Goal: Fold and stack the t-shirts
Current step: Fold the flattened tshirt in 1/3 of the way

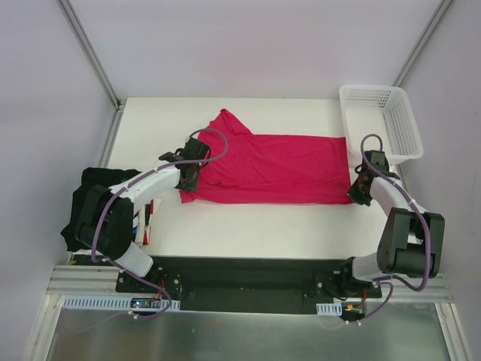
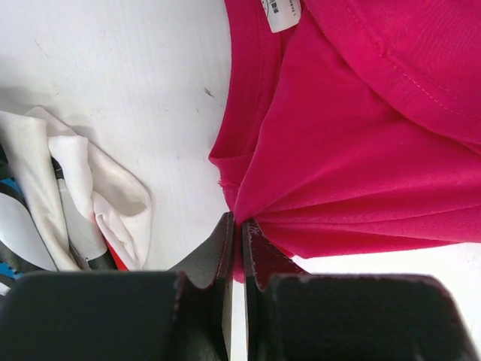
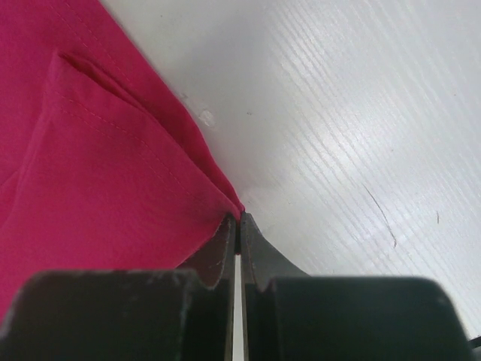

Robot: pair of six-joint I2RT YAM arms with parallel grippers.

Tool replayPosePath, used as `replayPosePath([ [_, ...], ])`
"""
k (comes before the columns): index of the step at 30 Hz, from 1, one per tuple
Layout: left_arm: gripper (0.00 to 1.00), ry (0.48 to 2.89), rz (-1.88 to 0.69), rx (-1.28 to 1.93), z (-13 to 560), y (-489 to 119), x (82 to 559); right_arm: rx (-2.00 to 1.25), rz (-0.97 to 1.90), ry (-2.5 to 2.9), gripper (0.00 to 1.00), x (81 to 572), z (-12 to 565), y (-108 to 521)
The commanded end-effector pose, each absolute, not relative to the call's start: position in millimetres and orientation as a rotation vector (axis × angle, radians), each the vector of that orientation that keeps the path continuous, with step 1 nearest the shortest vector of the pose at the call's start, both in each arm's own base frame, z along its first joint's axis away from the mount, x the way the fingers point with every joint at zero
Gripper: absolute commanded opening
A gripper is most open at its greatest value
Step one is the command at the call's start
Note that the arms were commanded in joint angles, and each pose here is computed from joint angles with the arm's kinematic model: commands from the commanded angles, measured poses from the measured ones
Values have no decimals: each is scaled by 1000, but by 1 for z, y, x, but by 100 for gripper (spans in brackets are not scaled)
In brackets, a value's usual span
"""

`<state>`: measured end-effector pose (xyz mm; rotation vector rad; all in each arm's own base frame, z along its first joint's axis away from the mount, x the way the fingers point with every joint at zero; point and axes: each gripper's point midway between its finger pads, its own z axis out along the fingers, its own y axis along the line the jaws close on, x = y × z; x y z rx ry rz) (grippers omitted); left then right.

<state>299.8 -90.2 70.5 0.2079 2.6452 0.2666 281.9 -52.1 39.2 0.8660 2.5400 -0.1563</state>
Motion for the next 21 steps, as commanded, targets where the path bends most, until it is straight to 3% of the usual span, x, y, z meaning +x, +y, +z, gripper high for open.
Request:
replayPosePath([
  [1, 0, 2688, 306, 234, 63, -83, 295, 866, -198, 2512, 1, 281, 50, -62],
  [4, 0, 2687, 259, 229, 63, -90, 298, 870, -168, 2523, 2, 282, 46, -58],
  [6, 15, 2689, 228, 225, 63, -95, 300, 870, -156, 2534, 5, 282, 44, -56],
  [7, 23, 2689, 216, 226, 63, -97, 301, 872, -154, 2537, 9, 282, 43, -56],
  [8, 47, 2687, 208, 232, 64, -99, 303, 872, -154, 2538, 12, 282, 43, -56],
  [12, 86, 2675, 200, 244, 68, -100, 306, 873, -171, 2541, 18, 281, 44, -58],
  [15, 92, 2639, 206, 248, 79, -99, 312, 877, -190, 2524, 19, 282, 51, -61],
  [21, 91, 2524, 178, 243, 123, -102, 326, 896, -221, 2424, 19, 286, 83, -72],
])
